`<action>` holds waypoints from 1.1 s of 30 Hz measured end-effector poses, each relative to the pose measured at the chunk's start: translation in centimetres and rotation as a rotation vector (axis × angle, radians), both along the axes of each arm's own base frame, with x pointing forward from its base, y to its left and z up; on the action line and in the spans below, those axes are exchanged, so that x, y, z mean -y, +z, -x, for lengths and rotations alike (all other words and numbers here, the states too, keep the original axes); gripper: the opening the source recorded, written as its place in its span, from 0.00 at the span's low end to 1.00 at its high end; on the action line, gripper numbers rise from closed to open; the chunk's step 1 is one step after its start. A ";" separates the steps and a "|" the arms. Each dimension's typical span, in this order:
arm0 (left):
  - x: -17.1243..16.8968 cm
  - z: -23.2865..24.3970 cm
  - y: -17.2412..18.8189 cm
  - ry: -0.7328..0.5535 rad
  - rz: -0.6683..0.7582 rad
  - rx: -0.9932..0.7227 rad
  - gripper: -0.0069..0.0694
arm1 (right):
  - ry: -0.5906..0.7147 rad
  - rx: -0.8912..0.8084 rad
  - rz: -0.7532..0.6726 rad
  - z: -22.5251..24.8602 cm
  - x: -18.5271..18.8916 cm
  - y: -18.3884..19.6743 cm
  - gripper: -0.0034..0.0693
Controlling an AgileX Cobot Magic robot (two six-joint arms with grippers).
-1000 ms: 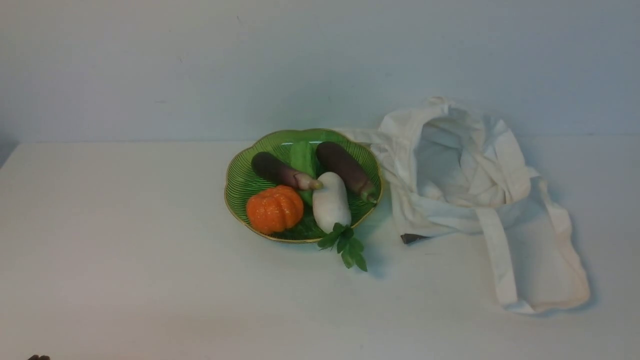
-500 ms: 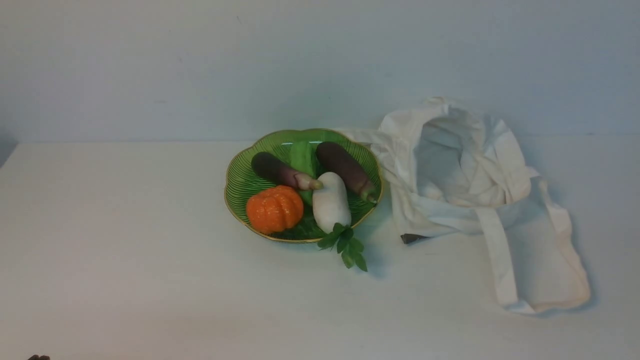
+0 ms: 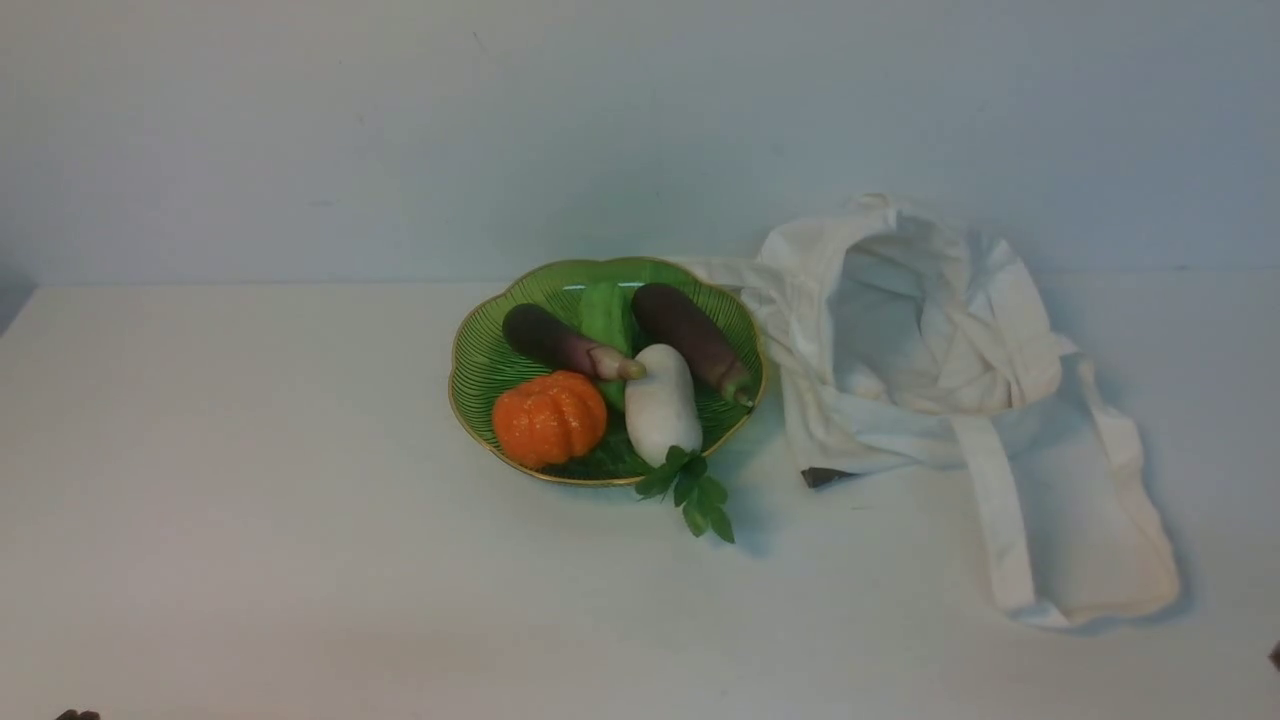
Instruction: Take vegetables from cloth bag on white table place on plate.
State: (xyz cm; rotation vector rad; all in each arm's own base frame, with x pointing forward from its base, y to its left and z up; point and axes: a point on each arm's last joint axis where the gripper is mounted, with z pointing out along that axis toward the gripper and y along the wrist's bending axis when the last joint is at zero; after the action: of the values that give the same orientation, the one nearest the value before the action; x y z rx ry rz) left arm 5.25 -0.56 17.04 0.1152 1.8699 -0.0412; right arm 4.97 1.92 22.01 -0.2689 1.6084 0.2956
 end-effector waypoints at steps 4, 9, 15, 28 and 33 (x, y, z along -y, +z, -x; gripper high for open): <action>0.0 0.0 0.0 0.000 0.000 0.000 0.08 | -0.120 -0.072 0.071 -0.4 0.6 -2.8 0.08; 0.0 0.0 0.0 0.000 0.000 0.000 0.08 | -0.207 -0.109 0.097 -0.5 1.1 -3.8 0.08; 0.0 0.0 0.0 0.000 0.000 0.000 0.08 | -0.283 -0.121 0.094 -0.5 1.6 -3.9 0.08; 0.0 0.0 0.0 0.000 0.000 0.000 0.08 | -0.225 -0.120 0.100 -0.5 1.2 -3.9 0.08; 0.0 0.0 0.0 0.000 0.000 0.000 0.08 | -0.215 -0.119 0.101 -0.5 1.2 -3.9 0.08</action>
State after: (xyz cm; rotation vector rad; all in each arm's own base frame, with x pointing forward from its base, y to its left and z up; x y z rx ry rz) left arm 5.25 -0.56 17.04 0.1152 1.8699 -0.0412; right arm 5.45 0.74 18.12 -0.1559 1.7560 0.0659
